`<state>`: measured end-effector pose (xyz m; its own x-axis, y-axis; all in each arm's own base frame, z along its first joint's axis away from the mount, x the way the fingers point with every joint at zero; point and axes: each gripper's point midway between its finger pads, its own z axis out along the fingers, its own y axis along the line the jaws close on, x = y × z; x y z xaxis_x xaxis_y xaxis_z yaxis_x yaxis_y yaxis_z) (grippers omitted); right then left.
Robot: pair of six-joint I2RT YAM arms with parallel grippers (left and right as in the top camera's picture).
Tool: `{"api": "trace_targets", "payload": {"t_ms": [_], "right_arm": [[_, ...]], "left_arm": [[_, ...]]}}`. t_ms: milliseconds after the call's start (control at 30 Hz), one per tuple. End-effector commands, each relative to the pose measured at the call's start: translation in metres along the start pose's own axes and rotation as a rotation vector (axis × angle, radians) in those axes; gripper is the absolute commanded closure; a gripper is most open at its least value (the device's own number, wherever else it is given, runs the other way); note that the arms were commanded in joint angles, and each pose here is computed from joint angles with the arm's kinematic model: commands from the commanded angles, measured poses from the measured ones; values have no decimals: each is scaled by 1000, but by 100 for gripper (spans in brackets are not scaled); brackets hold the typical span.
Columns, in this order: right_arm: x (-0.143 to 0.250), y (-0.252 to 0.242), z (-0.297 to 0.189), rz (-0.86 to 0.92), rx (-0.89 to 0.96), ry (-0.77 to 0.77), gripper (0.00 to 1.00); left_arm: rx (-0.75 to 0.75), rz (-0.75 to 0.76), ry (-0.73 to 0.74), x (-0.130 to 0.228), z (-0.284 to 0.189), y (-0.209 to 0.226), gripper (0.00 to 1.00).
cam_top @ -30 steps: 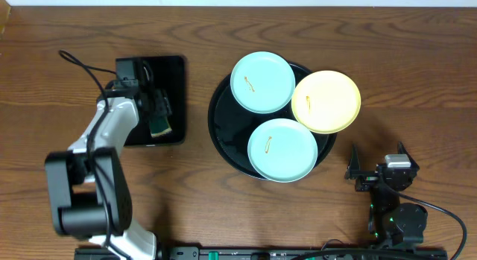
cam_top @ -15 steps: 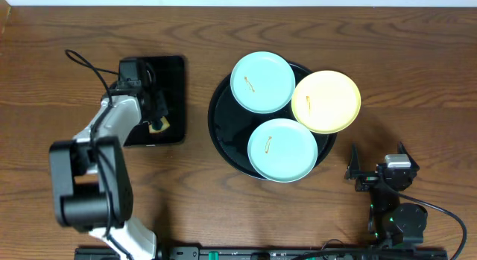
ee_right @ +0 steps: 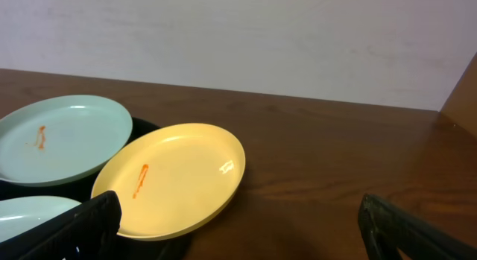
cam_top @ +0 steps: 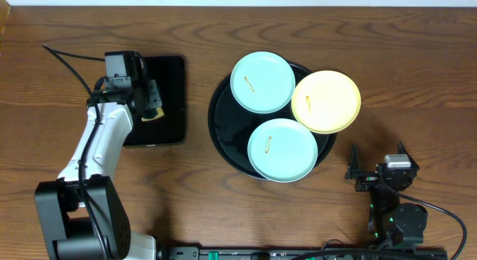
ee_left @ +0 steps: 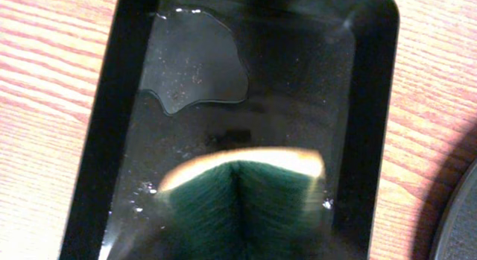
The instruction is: Clean dirty plates on tray and stack at the side
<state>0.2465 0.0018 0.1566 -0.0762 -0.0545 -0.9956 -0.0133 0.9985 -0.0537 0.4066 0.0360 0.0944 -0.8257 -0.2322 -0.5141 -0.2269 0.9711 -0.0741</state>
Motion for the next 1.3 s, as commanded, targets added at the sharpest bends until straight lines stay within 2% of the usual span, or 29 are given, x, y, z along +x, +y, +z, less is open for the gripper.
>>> {"api": "trace_targets", "payload": {"t_ms": [0,267,433,567,733,1133,1200,1267], "right_arm": [[2,2,0,16,-8,6,1],[2,2,0,16,-8,6,1],[2,2,0,16,-9,6,1],[2,2,0,16,-8,6,1],[2,2,0,16,-8,6,1],[2,2,0,16,-8,6,1],[2,2,0,16,-8,6,1],[2,2,0,16,-8,6,1]], "left_arm": [[-5,12,-1,-3,0,0,22],[-25,7,128,33,2,6,21],[1,-34,156,48,10,2,21],[68,-38,144,48,19,-9,21],[77,-33,124,43,31,-11,20],[81,-17,175,60,71,-16,21],[81,2,185,63,74,-15,21],[77,27,196,67,77,-14,28]]}}
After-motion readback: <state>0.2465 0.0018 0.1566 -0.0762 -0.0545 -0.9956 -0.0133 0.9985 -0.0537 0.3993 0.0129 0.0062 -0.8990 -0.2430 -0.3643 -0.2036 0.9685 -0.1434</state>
